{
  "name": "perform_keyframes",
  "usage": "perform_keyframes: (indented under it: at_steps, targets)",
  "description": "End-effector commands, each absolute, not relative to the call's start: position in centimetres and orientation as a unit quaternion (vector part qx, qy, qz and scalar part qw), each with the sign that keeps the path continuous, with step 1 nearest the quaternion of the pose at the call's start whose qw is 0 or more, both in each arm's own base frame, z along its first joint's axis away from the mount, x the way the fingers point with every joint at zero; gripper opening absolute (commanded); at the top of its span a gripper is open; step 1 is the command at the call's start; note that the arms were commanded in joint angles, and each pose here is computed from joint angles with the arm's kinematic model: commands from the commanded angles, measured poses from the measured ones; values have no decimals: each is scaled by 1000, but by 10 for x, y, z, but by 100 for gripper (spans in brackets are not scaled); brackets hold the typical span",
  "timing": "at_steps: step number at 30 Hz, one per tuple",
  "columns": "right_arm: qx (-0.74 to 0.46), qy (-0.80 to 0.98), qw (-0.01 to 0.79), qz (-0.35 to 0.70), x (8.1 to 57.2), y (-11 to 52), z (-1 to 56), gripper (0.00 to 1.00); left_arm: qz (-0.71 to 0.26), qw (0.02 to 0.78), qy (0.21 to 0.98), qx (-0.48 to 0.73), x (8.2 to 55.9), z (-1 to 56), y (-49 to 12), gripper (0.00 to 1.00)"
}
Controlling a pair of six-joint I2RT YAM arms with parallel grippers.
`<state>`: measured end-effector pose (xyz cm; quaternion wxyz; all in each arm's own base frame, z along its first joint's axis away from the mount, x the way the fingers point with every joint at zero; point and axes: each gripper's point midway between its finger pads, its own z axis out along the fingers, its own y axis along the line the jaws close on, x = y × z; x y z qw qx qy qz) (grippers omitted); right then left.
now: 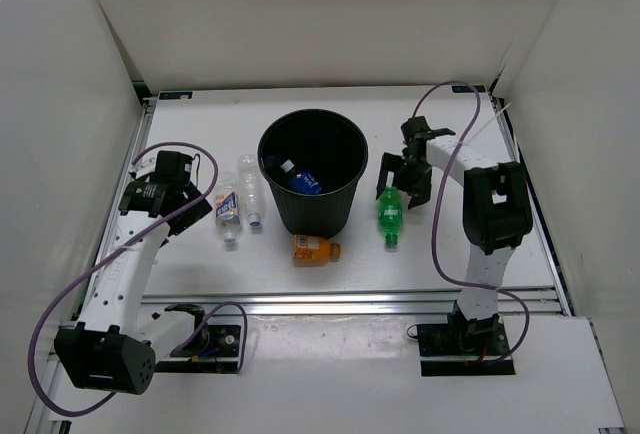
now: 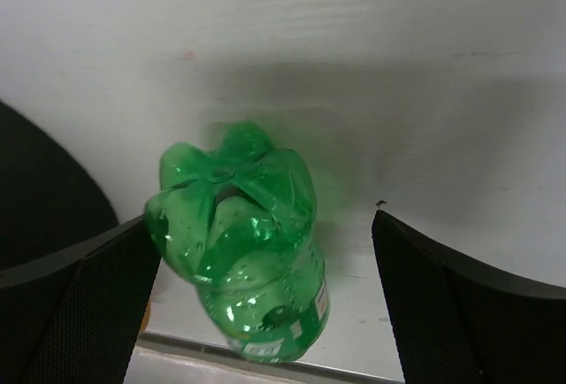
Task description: Put the plastic bottles in the bin
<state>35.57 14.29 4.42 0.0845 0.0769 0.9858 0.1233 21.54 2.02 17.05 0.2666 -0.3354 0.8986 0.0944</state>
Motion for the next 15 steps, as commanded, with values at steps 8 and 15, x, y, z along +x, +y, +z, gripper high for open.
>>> perform_keyframes:
  at_steps: [8, 15]
  targets:
    - [79, 991, 68, 89, 345, 132, 33, 40, 90, 269, 897, -338, 216, 170, 20, 100]
    - [142, 964, 219, 51, 378, 109, 149, 26, 88, 262, 900, -337, 214, 164, 19, 100]
